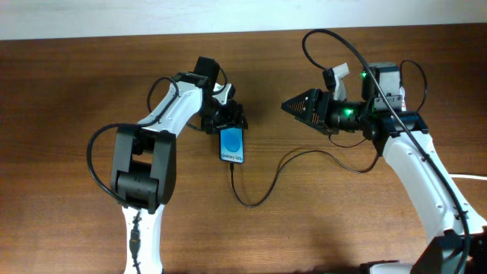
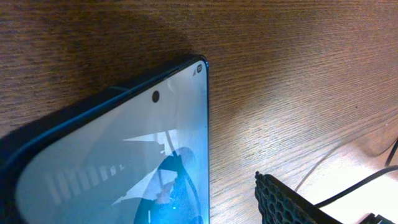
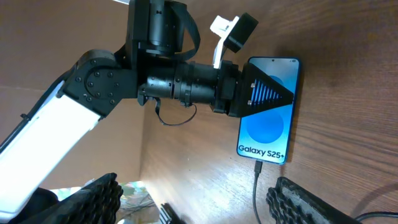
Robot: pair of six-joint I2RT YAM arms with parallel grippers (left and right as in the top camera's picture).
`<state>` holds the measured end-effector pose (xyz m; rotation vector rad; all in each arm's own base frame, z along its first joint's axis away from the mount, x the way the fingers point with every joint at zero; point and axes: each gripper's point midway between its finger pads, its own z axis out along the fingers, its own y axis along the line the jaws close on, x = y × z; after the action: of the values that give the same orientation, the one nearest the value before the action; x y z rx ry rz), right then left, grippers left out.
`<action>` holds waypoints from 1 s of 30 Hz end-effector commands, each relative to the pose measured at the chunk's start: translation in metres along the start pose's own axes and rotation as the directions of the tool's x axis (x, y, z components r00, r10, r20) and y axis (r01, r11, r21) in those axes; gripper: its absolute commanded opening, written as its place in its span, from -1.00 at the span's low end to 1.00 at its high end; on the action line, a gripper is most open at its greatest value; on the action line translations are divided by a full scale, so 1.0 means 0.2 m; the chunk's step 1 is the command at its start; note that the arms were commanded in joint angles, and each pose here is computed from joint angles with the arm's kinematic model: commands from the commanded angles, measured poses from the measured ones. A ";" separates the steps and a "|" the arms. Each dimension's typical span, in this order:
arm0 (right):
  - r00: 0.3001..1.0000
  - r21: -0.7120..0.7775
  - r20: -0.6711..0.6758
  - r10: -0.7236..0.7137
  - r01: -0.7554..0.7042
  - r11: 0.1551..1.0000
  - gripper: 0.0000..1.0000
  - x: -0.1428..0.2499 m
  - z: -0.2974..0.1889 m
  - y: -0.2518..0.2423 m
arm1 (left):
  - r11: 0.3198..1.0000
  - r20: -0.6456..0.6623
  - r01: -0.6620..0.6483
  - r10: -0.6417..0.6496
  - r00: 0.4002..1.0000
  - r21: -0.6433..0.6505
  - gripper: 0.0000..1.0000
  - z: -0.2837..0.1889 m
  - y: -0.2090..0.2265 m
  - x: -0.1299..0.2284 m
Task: Plug charger to phone and switch on socket
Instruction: 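Lower the plugged phone flat onto the table with the left gripper and release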
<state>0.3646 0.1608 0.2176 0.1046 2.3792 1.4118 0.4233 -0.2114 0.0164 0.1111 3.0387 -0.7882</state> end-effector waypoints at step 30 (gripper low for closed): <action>0.999 0.023 0.008 -0.035 0.035 0.999 0.64 -0.01 -0.01 -0.03 | 0.964 0.069 0.001 0.018 0.997 -0.265 0.99 -0.09 0.20 -0.05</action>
<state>0.3633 0.1603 0.2154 0.0963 2.3875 1.4008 0.4318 -0.1793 0.0145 0.0960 3.0443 -0.4573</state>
